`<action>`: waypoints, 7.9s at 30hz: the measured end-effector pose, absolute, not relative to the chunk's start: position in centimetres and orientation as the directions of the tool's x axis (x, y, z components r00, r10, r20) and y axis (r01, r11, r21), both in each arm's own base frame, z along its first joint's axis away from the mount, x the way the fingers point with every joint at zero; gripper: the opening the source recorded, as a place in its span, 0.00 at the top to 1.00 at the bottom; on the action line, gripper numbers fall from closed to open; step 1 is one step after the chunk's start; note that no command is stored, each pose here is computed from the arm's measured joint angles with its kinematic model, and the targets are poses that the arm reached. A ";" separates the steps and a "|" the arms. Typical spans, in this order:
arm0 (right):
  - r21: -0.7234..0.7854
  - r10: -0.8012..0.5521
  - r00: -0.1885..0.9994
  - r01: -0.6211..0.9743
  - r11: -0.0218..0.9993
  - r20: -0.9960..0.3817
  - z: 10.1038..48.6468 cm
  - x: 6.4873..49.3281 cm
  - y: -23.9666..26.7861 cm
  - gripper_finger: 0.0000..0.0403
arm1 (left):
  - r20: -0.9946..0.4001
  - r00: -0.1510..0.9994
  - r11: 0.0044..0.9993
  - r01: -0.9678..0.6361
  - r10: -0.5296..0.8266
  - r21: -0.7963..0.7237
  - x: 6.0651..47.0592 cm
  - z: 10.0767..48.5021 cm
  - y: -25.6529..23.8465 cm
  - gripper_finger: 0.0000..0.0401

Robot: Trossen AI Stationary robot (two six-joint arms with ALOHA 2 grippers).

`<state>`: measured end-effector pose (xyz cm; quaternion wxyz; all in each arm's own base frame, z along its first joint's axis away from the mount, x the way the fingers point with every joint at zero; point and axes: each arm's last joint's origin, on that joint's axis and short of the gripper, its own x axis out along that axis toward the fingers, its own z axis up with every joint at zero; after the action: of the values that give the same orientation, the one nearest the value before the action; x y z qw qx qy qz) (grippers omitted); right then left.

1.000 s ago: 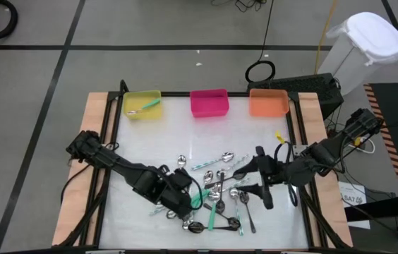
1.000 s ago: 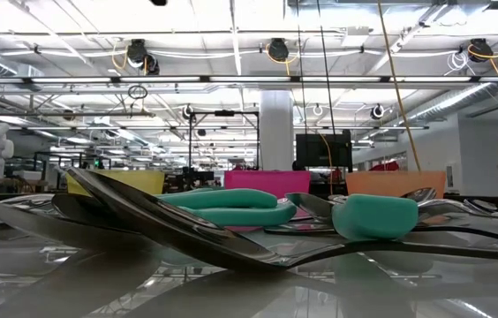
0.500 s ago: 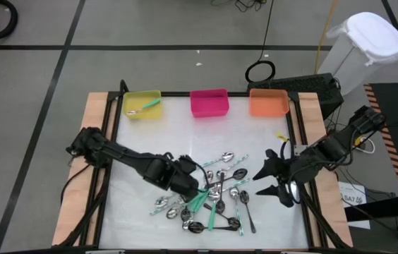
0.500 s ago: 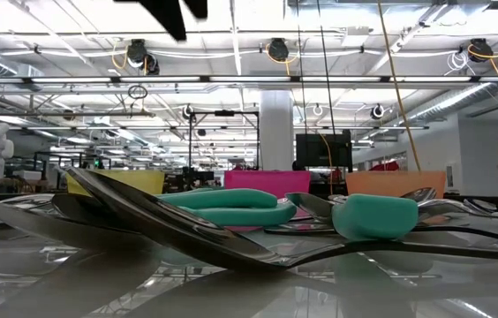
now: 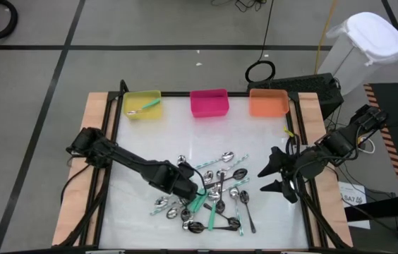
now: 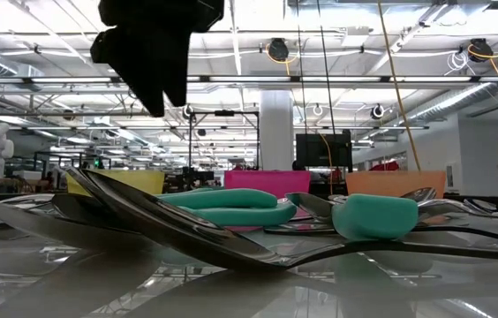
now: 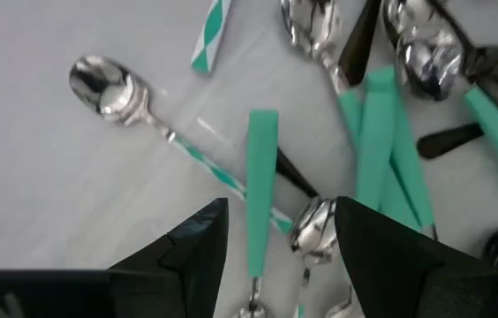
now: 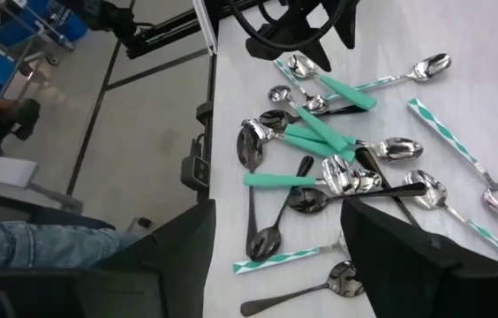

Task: Sort silverware by color (type)
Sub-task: Put the light green spoon into the yellow bin

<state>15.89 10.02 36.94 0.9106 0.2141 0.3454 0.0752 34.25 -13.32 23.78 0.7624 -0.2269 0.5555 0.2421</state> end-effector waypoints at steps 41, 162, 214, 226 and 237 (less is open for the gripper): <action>0.262 0.194 0.701 -0.011 0.965 -0.686 35.8 15.9 9.8 0.40 | -0.990 0.098 0.854 -0.518 0.107 0.041 35.4 18.9 -14.5 0.46; 0.372 0.277 0.688 -0.010 0.928 -0.671 35.9 16.2 10.3 0.40 | -0.976 0.196 0.902 -0.431 0.095 0.001 33.9 16.3 -15.3 0.90; 0.598 0.214 0.882 0.091 0.796 -0.419 40.3 14.1 8.3 0.40 | -0.804 0.496 0.922 -0.354 0.329 0.158 38.3 33.3 -12.0 0.90; 0.647 0.101 0.956 0.108 0.755 -0.277 41.7 14.7 7.6 0.40 | -0.819 0.456 0.917 -0.346 0.347 0.196 37.6 34.0 -11.7 0.90; 0.288 0.084 0.973 -0.019 0.957 -0.215 42.4 15.2 7.2 0.40 | -0.846 0.463 0.943 -0.309 0.265 0.126 37.6 34.6 -11.9 0.90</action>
<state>15.16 7.25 42.37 0.9828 0.1435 0.1131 0.0262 37.60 -11.87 34.63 0.8549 -0.0226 0.4903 0.1680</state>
